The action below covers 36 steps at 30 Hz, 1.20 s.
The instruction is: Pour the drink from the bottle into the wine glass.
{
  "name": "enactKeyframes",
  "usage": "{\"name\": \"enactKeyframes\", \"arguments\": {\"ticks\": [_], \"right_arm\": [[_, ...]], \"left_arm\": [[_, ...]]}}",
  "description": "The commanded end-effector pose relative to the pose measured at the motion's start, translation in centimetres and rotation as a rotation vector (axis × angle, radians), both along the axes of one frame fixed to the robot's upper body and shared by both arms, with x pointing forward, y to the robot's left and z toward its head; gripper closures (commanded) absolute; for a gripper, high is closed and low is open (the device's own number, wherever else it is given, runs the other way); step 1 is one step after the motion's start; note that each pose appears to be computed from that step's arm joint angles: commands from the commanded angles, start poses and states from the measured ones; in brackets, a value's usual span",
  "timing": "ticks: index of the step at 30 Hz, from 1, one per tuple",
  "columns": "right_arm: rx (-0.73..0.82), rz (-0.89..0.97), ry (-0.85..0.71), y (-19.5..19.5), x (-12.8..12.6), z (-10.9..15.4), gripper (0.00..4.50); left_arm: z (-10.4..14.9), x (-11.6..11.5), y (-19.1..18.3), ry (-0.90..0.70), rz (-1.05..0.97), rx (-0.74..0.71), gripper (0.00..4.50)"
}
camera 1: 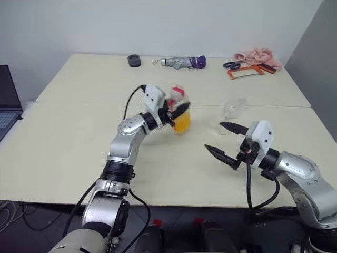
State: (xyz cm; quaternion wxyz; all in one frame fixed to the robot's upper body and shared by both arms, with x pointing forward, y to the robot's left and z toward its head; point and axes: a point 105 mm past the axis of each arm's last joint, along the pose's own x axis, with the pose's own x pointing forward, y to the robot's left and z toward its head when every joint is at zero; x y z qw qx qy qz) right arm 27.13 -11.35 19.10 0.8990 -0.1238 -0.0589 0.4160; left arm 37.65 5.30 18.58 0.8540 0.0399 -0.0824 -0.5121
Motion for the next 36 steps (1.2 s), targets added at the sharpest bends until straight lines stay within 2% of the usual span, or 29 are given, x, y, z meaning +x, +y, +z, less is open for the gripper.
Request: {"name": "enactKeyframes", "arguments": {"ticks": [1, 6, 13, 24, 27, 32, 33, 36], "right_arm": [[0.058, -0.018, -0.063, 0.8, -0.2, 3.2, 0.0], [0.059, -0.01, -0.054, 3.2, 0.2, 4.2, 0.0], [0.039, 0.019, -0.021, 5.3, 0.5, 3.9, 0.0], [0.056, -0.038, -0.009, 5.8, 2.3, 3.2, 0.0], [0.066, -0.038, -0.01, 5.9, 2.4, 3.1, 0.62], [0.093, 0.017, -0.024, 6.3, 1.9, 3.5, 2.42], [0.089, 0.048, -0.022, 6.6, 1.6, 3.4, 2.62], [0.073, 0.15, -0.016, 7.3, 1.0, 3.1, 2.61]], "left_arm": [[0.6, -2.7, -1.5, -0.049, -0.244, 0.074, 2.61], [-0.2, -3.4, -2.2, -0.084, -0.349, 0.167, 2.61], [-0.5, -3.4, -2.4, -0.09, -0.372, 0.174, 2.61], [-0.5, -3.4, -2.0, -0.095, -0.351, 0.158, 2.61], [-0.5, -3.4, -1.8, -0.094, -0.343, 0.155, 2.61], [-0.5, -3.3, -1.5, -0.089, -0.335, 0.152, 2.61], [-0.5, -3.4, -1.4, -0.086, -0.336, 0.151, 2.61], [-0.2, -3.5, -1.0, -0.065, -0.346, 0.134, 2.63]]}}
